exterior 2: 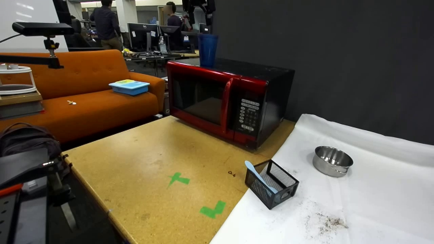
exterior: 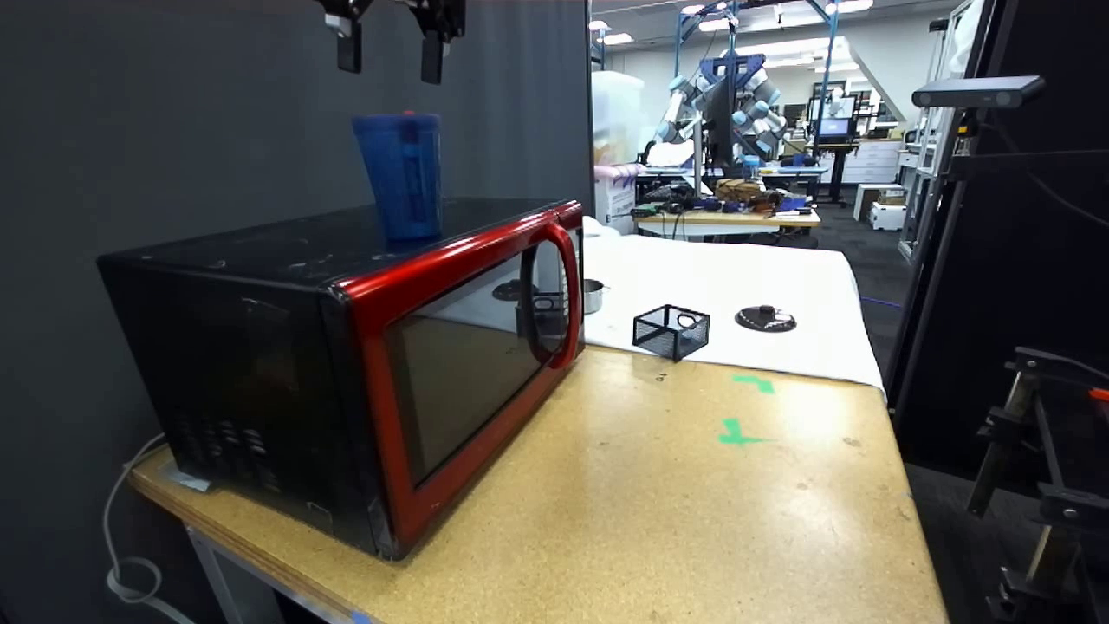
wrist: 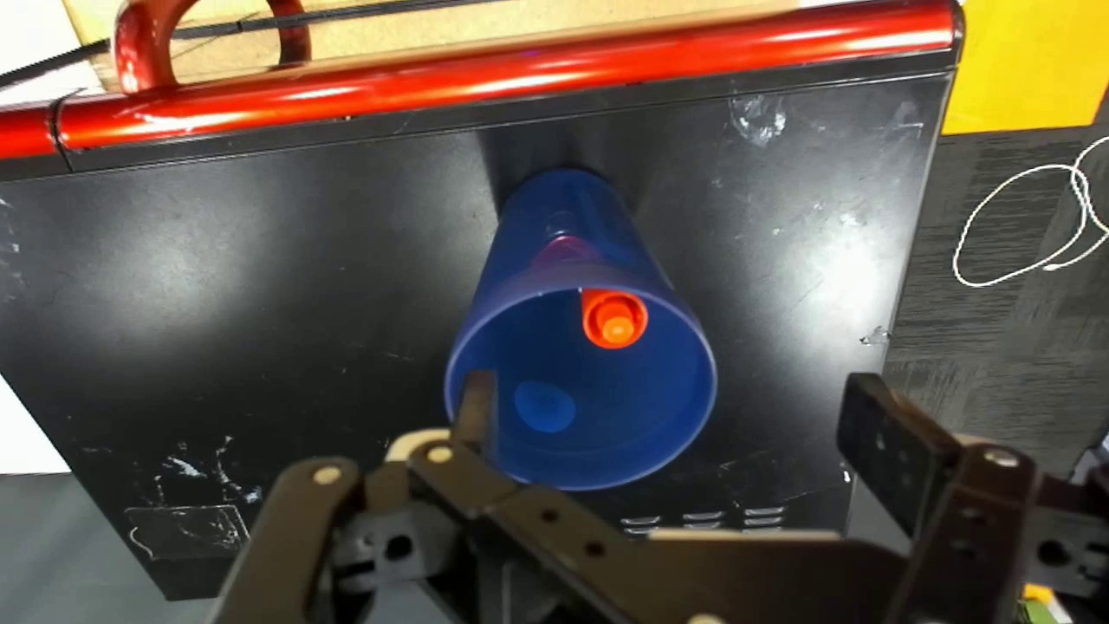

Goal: Remove the marker from the blue cup and put it on the table

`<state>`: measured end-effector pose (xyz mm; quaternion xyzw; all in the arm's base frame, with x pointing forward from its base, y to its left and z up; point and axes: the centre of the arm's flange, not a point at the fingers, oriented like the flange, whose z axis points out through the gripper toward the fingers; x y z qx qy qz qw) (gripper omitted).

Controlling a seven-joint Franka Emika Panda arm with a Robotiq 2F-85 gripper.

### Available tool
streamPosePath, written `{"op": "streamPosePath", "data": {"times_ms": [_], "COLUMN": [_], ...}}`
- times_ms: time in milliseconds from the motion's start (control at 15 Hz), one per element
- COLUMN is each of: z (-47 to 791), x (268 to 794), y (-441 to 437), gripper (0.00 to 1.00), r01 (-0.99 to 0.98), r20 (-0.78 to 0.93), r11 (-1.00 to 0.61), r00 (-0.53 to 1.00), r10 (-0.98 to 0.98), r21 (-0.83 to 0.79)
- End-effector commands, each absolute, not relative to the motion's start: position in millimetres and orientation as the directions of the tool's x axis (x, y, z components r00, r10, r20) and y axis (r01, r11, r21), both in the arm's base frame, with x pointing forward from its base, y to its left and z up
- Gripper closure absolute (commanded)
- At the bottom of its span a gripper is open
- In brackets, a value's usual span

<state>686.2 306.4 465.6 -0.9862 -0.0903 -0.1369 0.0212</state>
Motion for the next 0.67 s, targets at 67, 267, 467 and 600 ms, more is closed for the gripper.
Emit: {"op": "streamPosePath", "data": {"times_ms": [67, 267, 467, 600], "z": [458, 448, 446, 447], "x": [689, 686, 684, 684], "y": [309, 304, 302, 302], "gripper": [0.00, 0.00, 0.00, 0.00], "r01": [0.147, 0.133, 0.128, 0.133], "r20": [0.250, 0.245, 0.247, 0.254], "r11": [-0.989, -0.991, -0.992, -0.991], "r00": [0.958, 0.961, 0.961, 0.959], "r10": [0.140, 0.127, 0.122, 0.127], "r21": [-0.009, -0.011, -0.008, -0.006]}}
